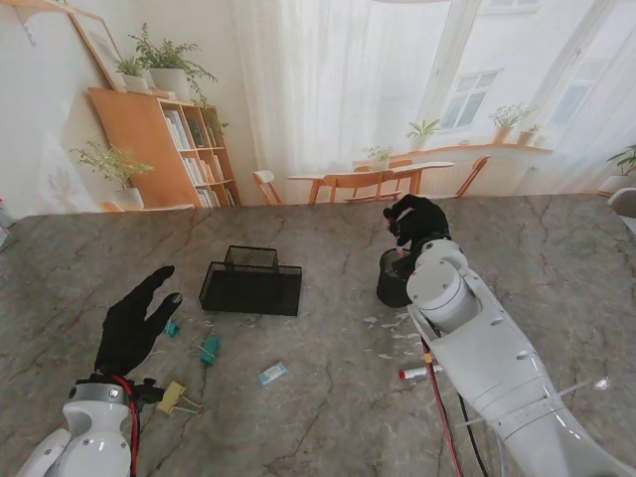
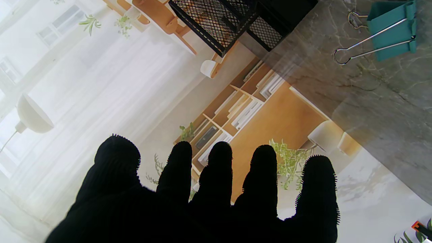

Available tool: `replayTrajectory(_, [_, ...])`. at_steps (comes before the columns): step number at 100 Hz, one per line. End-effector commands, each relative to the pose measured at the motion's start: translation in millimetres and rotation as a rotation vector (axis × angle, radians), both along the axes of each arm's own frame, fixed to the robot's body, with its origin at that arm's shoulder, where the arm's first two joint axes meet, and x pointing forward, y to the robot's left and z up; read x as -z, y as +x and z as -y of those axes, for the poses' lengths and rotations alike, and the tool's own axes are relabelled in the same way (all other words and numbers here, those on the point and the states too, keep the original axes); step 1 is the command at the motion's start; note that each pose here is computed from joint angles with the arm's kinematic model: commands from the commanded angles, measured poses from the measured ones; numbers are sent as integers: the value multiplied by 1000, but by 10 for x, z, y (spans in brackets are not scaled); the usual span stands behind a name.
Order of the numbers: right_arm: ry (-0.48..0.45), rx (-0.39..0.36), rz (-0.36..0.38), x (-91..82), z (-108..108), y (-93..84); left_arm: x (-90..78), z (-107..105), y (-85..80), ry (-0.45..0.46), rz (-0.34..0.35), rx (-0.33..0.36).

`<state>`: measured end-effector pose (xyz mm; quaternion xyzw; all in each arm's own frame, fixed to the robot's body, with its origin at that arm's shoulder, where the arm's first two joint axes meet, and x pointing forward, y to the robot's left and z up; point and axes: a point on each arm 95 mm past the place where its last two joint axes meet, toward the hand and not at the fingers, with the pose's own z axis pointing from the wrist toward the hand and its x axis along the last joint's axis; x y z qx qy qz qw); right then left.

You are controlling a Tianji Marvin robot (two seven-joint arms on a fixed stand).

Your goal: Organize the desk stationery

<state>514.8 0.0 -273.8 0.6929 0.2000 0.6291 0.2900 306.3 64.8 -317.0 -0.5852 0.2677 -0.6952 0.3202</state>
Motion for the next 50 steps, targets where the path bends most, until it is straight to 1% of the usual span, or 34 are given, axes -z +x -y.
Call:
replayTrajectory(1, [3, -6, -33, 92, -3, -45, 11, 16, -12, -5, -6, 0])
replayTrajectory(11, [-3, -9, -51, 133, 12, -70, 13, 17, -8, -7, -9, 1])
replayTrajectory(20, [10, -9, -63, 157, 11, -98, 15, 17, -6, -8, -10, 2])
replayTrajectory(31, [-2, -26, -80, 190, 28, -131, 15, 14, -6, -7, -9, 3])
replayTrajectory(50, [1, -45, -102, 208, 55, -183, 14, 13, -9, -9, -4, -1])
